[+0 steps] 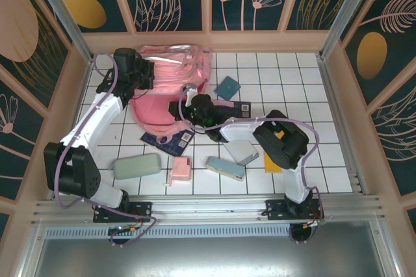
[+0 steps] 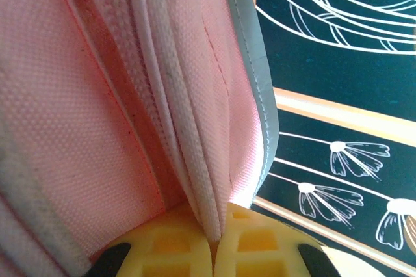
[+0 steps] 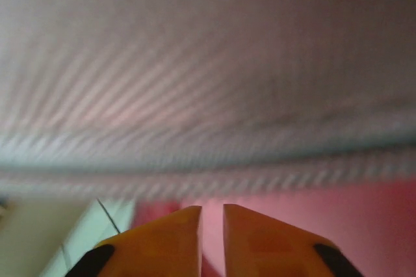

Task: Pack books, pencil case, and school supplies into a backpack

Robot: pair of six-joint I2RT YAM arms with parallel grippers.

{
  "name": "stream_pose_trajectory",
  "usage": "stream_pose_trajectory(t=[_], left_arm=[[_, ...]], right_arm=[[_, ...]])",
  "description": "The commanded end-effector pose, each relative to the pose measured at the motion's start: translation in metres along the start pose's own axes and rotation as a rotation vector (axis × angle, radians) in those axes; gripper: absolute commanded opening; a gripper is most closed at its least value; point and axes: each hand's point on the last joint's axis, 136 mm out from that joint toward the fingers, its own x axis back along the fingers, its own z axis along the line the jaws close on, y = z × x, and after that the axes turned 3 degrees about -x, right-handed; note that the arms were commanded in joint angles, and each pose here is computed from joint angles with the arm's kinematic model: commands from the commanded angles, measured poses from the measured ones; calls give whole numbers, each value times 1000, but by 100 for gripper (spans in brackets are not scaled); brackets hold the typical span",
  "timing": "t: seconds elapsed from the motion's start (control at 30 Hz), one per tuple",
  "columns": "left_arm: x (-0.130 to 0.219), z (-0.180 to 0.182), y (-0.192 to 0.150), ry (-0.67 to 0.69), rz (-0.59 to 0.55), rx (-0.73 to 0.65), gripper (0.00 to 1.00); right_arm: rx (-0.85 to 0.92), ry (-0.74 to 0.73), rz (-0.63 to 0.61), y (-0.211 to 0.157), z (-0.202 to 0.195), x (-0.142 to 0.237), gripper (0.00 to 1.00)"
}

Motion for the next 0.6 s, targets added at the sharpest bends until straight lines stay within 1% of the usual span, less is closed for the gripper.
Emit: stream_pose_trajectory(t=[0.0, 0.07, 0.13, 0.2, 0.23, 0.33, 0.37, 0.43, 0.47, 0.53, 0.57], left_arm=[[13, -55, -25, -239, 119, -87, 0], [11, -59, -36, -256, 159, -163, 1], [13, -59, -40, -258, 153, -257, 3], [15, -54, -39, -252, 135, -335, 9], [15, -51, -40, -251, 135, -372, 15], [17, -45, -45, -242, 145, -519, 42], [17, -44, -44, -232, 142, -581, 48], [18, -42, -43, -197, 132, -711, 56], [19, -43, -43, -182, 128, -803, 59], [27, -47, -46, -189, 129, -997, 61], [32, -48, -44, -180, 103, -1089, 62]], right_arm=[[-168, 272, -240, 67, 39, 4, 22], [-229, 359, -278, 81, 44, 5, 24], [-266, 397, -318, 92, 43, 8, 25], [-280, 409, -336, 103, 41, 9, 26], [-284, 411, -348, 108, 39, 10, 26], [-302, 421, -358, 119, 33, 11, 27], [-311, 424, -358, 121, 29, 11, 27], [-330, 422, -362, 125, 22, 11, 28], [-338, 418, -359, 126, 18, 10, 28], [-348, 410, -356, 126, 12, 11, 28], [-352, 400, -356, 127, 7, 11, 28]])
